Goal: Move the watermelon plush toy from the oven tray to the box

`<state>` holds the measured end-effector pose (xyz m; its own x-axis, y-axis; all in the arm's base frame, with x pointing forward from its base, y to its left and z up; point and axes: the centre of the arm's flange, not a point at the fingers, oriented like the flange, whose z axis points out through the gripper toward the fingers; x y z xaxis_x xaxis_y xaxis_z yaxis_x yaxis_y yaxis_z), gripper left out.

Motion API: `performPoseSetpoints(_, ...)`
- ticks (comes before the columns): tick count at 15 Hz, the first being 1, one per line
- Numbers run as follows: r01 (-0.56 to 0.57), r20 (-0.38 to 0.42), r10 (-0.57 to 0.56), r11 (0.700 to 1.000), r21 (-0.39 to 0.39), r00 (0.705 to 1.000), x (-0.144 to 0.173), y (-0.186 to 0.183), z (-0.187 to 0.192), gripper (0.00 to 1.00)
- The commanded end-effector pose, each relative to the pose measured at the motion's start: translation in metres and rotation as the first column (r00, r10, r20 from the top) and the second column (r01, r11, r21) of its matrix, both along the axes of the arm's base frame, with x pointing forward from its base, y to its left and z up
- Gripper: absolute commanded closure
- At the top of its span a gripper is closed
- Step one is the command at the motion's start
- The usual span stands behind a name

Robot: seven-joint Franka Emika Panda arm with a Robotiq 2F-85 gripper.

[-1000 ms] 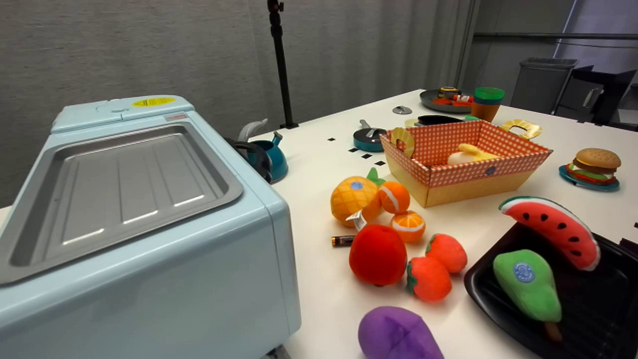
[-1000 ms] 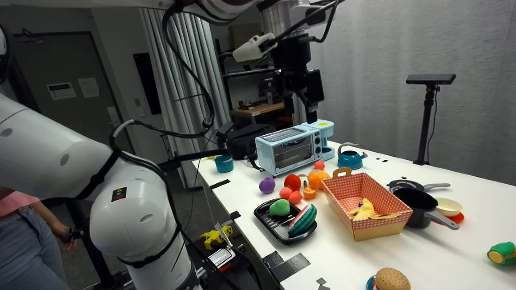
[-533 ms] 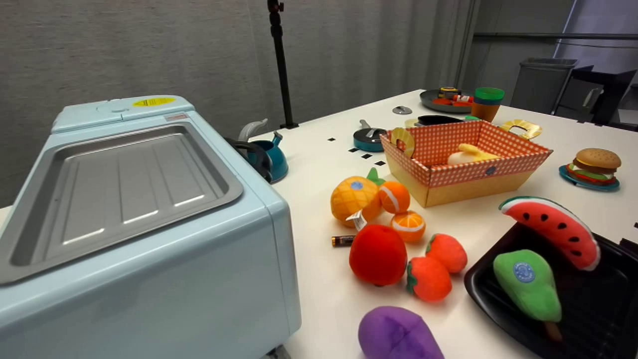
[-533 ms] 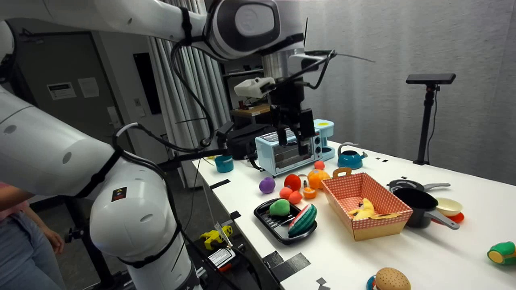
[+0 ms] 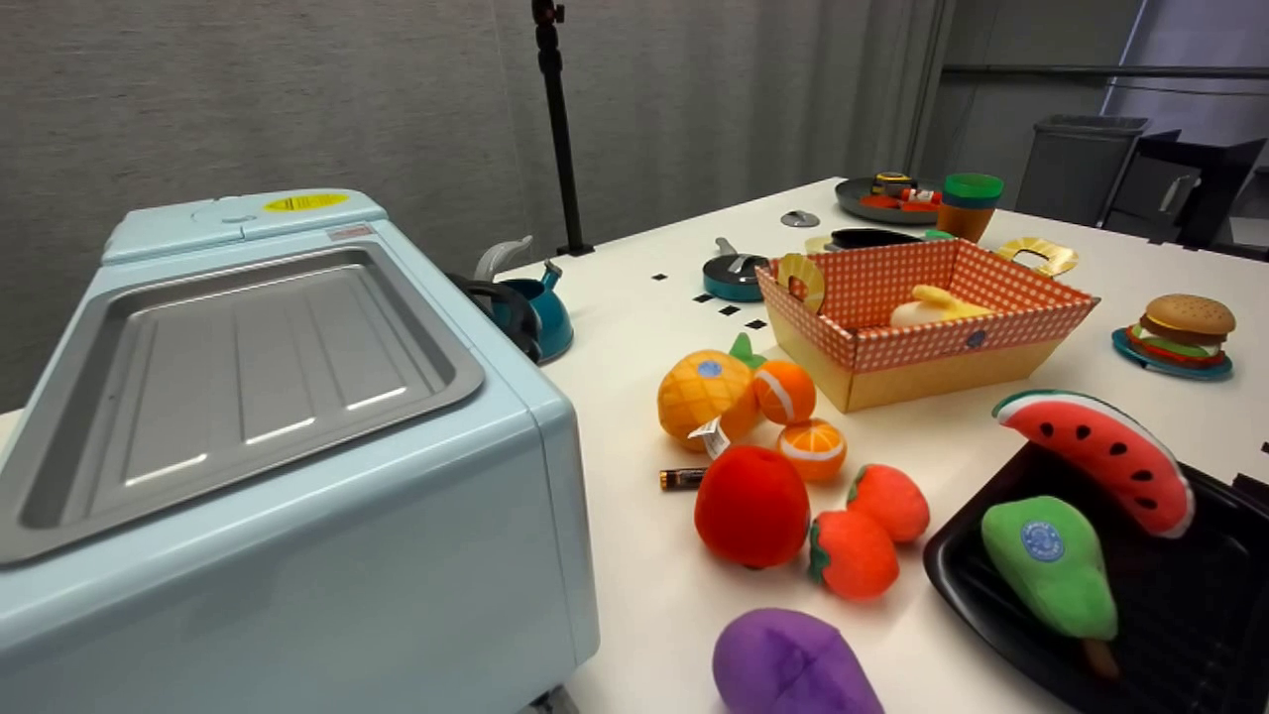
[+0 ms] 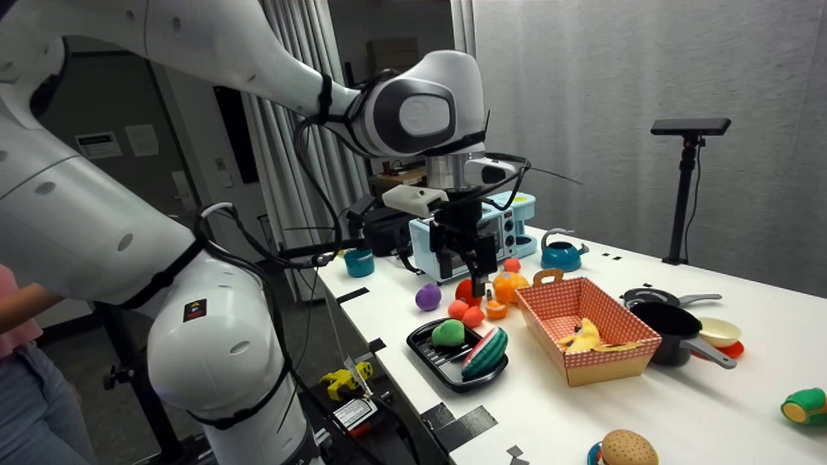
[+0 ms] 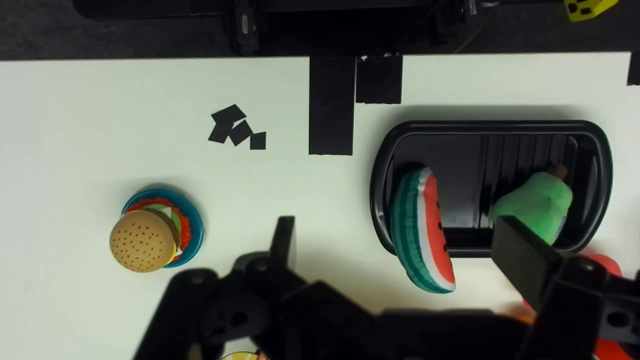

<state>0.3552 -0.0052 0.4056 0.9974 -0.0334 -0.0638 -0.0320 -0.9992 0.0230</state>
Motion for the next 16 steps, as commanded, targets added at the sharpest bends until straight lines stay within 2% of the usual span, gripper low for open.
performPoseSetpoints(1,-0.001,-0.005,0.001,1.0,0.0,1.0,0.001,0.0,-0.002,0.0)
performPoseSetpoints(7,-0.001,-0.005,0.001,1.0,0.0,1.0,0.001,0.0,-0.002,0.0)
performPoseSetpoints(9,-0.029,0.009,0.029,0.999,0.014,1.0,0.011,0.0,-0.021,0.0)
performPoseSetpoints(13,-0.073,0.061,0.067,0.992,0.101,0.996,0.033,0.023,-0.057,0.0)
performPoseSetpoints(16,-0.108,0.07,0.098,0.981,0.162,0.993,0.045,0.044,-0.087,0.0)
